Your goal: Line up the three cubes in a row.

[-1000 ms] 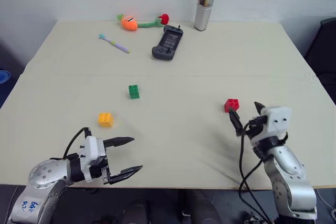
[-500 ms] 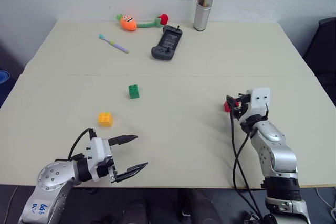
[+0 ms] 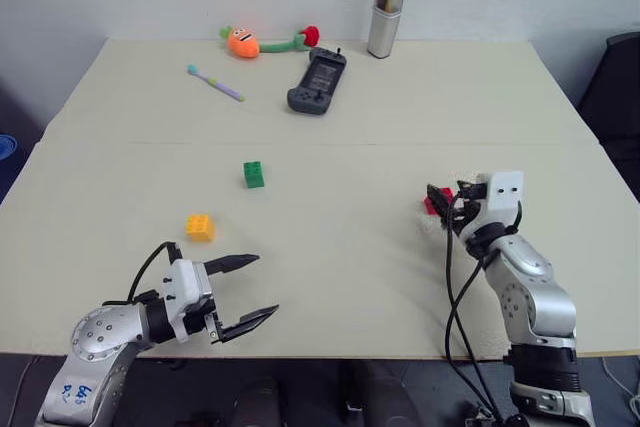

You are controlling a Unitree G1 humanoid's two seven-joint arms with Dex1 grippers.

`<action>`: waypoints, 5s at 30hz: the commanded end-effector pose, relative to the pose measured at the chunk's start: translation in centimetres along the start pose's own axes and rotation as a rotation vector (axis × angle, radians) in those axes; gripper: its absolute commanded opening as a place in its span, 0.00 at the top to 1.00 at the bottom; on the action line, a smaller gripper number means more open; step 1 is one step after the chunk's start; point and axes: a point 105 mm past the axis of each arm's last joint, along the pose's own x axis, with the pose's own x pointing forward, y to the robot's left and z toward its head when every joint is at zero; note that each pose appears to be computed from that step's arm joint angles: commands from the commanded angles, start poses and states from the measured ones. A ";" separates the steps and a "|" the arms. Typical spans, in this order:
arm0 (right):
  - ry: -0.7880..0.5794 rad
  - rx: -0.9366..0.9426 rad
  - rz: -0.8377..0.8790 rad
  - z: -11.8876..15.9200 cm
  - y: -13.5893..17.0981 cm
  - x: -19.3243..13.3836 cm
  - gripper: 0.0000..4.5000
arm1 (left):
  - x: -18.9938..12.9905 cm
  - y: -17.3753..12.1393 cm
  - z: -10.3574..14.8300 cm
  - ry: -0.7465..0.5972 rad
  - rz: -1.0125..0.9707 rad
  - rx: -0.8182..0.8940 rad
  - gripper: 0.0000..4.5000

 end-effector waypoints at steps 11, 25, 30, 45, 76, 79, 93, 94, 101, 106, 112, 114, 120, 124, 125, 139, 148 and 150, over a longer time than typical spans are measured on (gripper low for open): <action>0.053 -0.030 -0.051 -0.8 -0.4 0.0 0.13 | 0.0 0.1 0.6 -0.006 -0.006 0.028 0.00; 0.083 -0.306 0.957 0.7 6.8 -5.4 0.68 | -0.3 0.3 0.5 0.010 -0.005 0.034 0.00; 0.185 -0.362 1.218 -1.5 7.0 -6.4 0.68 | -0.3 0.4 0.6 0.015 -0.013 0.034 0.00; 0.019 -0.520 1.292 2.1 7.1 -5.2 0.31 | -2.4 1.0 1.0 0.066 0.083 0.037 0.00; -0.358 -0.297 0.886 4.5 5.2 -7.7 0.01 | 0.4 10.1 5.7 0.039 0.722 -0.225 0.00; -0.384 -0.304 0.884 5.4 5.8 -7.6 0.01 | 3.4 11.8 5.4 0.093 0.869 -0.257 0.00; -0.369 -0.295 0.853 5.3 5.4 -8.8 0.01 | 10.7 14.6 3.6 0.134 1.072 -0.261 0.00; -0.367 -0.293 0.851 5.2 5.3 -8.9 0.01 | 11.0 15.0 3.7 0.127 1.096 -0.251 0.00; -0.365 -0.289 0.854 4.9 5.5 -8.8 0.01 | 14.7 14.9 3.1 0.105 1.049 -0.396 0.00; -0.358 -0.289 0.854 4.7 5.5 -9.0 0.00 | 14.5 15.5 3.4 0.116 1.083 -0.350 0.09; -0.349 -0.283 0.839 4.3 5.5 -9.2 0.00 | 14.2 15.3 3.1 0.131 1.079 -0.360 0.47; -0.349 -0.283 0.838 4.3 5.5 -9.1 0.00 | 14.3 15.2 3.0 0.137 1.062 -0.364 0.61; -0.354 -0.305 0.823 4.9 5.1 -9.3 0.00 | 16.4 13.1 8.3 -0.016 0.601 -0.119 0.67; -0.359 -0.349 0.803 5.7 4.2 -10.1 0.00 | 16.4 9.7 11.1 -0.082 0.204 -0.154 0.67; -0.359 -0.357 0.800 5.9 4.0 -10.3 0.00 | 16.1 8.2 11.7 -0.073 0.074 -0.098 0.67; -0.181 -0.322 0.937 3.6 5.8 -14.9 0.00 | 14.4 2.6 3.9 0.212 -0.501 0.331 0.67; -0.161 -0.299 0.904 3.3 6.2 -15.2 0.00 | 15.9 2.0 2.9 0.211 -0.506 0.295 0.67; -0.163 -0.298 0.902 3.3 6.2 -15.1 0.00 | 15.8 1.8 2.8 0.218 -0.516 0.286 0.67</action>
